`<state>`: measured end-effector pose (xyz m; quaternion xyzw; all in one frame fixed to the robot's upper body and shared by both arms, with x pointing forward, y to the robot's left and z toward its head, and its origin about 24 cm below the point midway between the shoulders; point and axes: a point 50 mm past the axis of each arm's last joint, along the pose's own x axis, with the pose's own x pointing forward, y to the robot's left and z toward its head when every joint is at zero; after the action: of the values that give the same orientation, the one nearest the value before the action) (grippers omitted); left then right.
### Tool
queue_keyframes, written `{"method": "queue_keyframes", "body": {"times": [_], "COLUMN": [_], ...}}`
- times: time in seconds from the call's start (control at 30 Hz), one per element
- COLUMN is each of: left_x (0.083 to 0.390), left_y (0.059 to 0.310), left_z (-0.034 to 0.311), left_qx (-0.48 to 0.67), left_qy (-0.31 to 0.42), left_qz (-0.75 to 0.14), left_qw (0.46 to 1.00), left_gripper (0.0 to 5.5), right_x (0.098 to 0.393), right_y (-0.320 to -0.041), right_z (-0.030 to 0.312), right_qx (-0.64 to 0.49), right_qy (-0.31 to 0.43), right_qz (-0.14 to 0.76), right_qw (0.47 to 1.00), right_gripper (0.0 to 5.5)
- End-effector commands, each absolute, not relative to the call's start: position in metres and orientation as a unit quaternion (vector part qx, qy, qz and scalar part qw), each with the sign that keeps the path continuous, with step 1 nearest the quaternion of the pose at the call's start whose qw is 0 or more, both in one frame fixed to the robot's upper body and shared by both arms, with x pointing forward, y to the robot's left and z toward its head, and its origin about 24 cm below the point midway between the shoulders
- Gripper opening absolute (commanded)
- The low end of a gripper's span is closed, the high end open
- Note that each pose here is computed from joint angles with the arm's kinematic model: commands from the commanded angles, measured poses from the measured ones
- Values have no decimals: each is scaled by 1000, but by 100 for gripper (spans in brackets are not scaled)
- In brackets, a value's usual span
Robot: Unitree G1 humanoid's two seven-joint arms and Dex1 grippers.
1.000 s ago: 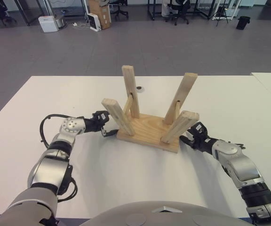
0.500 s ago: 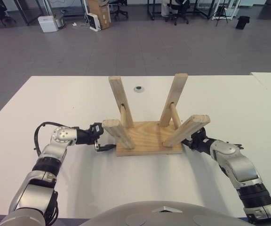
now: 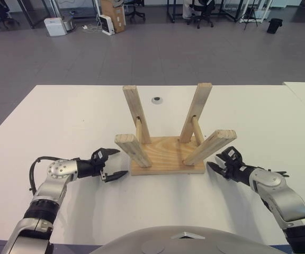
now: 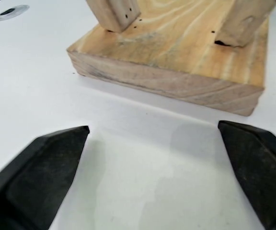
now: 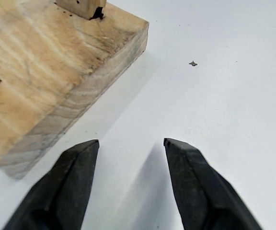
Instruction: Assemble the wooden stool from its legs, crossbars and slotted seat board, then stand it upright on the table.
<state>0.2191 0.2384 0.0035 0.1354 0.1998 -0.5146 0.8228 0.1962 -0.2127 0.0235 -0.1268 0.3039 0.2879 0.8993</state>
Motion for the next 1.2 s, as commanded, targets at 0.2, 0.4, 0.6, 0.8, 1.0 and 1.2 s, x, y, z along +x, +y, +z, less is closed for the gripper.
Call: {"method": "queue_keyframes", "body": {"times": [0.2, 0.4, 0.6, 0.8, 1.0, 1.2], "left_x": [214, 223, 240, 231, 232, 231], "left_y": [210, 188, 175, 171, 176, 183], "left_z": [-16, 11, 85, 106, 101, 87], "left_qx": [123, 91, -28, -35, -61, -64], "left_qy": [213, 178, 137, 153, 161, 189], "left_qz": [-504, -548, -585, -612, -594, -571], "left_qw": [828, 812, 799, 775, 786, 796], "left_gripper": [497, 497, 497, 497, 497, 497], "right_x": [180, 187, 190, 189, 193, 199], "right_y": [-191, -186, -179, -178, -176, -182], "right_z": [20, 40, 92, 125, 142, 135], "right_qx": [-107, -81, -71, -63, -60, -46], "right_qy": [305, 270, 207, 161, 132, 158], "right_qz": [383, 401, 458, 481, 481, 451], "right_qw": [865, 871, 861, 860, 864, 877], "right_gripper": [254, 254, 254, 254, 254, 254]}}
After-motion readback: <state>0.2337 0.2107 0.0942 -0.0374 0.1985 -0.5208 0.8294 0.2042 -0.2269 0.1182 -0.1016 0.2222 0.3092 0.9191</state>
